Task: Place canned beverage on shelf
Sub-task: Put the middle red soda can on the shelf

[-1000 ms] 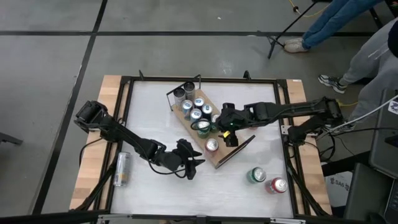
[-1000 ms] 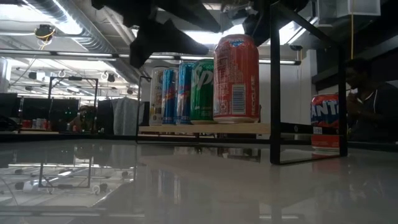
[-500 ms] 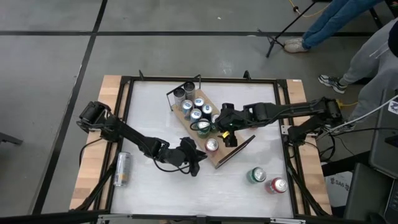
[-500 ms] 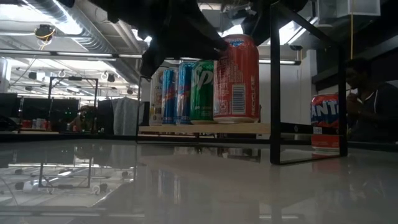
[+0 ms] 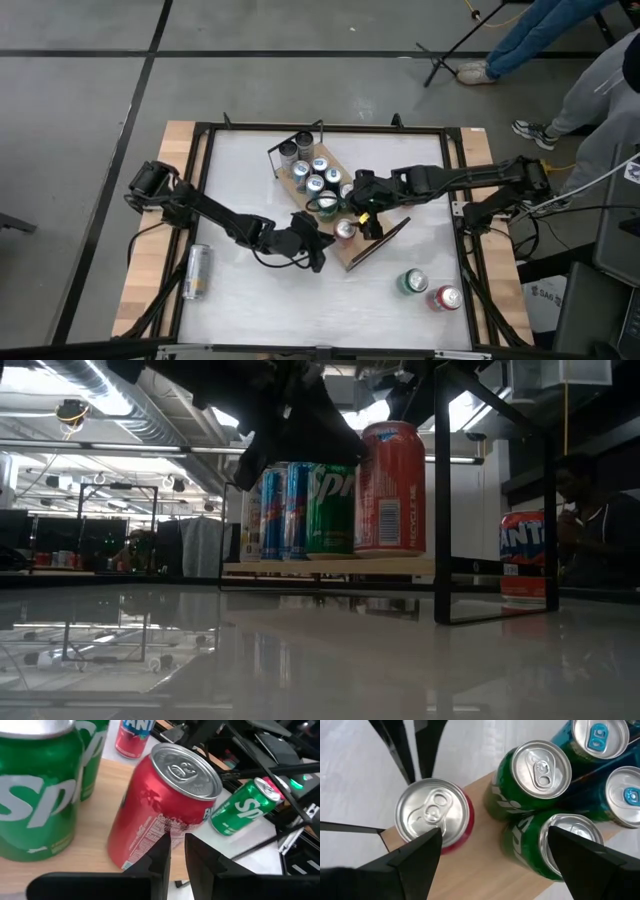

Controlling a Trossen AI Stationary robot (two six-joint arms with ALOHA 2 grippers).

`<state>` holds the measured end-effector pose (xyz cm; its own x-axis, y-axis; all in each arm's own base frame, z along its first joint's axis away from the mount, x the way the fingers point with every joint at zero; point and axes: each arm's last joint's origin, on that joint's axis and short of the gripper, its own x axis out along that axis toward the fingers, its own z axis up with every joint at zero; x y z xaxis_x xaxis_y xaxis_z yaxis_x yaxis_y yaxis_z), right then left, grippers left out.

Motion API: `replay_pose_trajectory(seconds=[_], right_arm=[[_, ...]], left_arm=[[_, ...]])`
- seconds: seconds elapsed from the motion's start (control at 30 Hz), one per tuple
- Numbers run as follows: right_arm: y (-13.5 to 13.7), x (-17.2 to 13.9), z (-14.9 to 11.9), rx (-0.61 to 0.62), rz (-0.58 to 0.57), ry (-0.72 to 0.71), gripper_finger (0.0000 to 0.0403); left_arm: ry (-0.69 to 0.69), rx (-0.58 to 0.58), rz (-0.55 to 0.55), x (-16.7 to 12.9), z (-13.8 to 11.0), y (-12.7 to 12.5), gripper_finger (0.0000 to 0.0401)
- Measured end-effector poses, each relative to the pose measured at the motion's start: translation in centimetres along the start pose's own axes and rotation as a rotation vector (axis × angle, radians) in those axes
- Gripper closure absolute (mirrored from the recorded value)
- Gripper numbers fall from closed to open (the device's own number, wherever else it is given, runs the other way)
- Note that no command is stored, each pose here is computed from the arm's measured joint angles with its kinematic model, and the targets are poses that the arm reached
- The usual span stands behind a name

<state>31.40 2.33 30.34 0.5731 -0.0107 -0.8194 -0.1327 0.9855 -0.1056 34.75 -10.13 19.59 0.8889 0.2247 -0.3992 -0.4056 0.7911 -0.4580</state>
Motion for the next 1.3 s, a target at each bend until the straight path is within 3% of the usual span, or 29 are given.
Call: replay_pose_trajectory(seconds=[0.2,0.47,0.77,1.3], right_arm=[[0.0,0.0,0.0,-0.001,-0.009,0.004,0.0049],[-0.6,-0.2,-0.9,-0.014,-0.216,0.106,0.0049],[-0.4,0.2,-0.7,0.012,-0.178,0.095,0.0049],[-0.2,1.1,-0.9,0.010,-0.099,0.130,0.0049]], left_arm=[[-0.005,0.009,0.021,0.3,0.4,0.5,0.0352],[0.017,0.073,-0.009,-0.2,-0.4,-0.3,0.0352],[-0.036,0.020,-0.056,-0.2,0.2,-0.7,0.0352],[-0.075,0.002,0.006,0.5,1.3,0.5,0.0352]])
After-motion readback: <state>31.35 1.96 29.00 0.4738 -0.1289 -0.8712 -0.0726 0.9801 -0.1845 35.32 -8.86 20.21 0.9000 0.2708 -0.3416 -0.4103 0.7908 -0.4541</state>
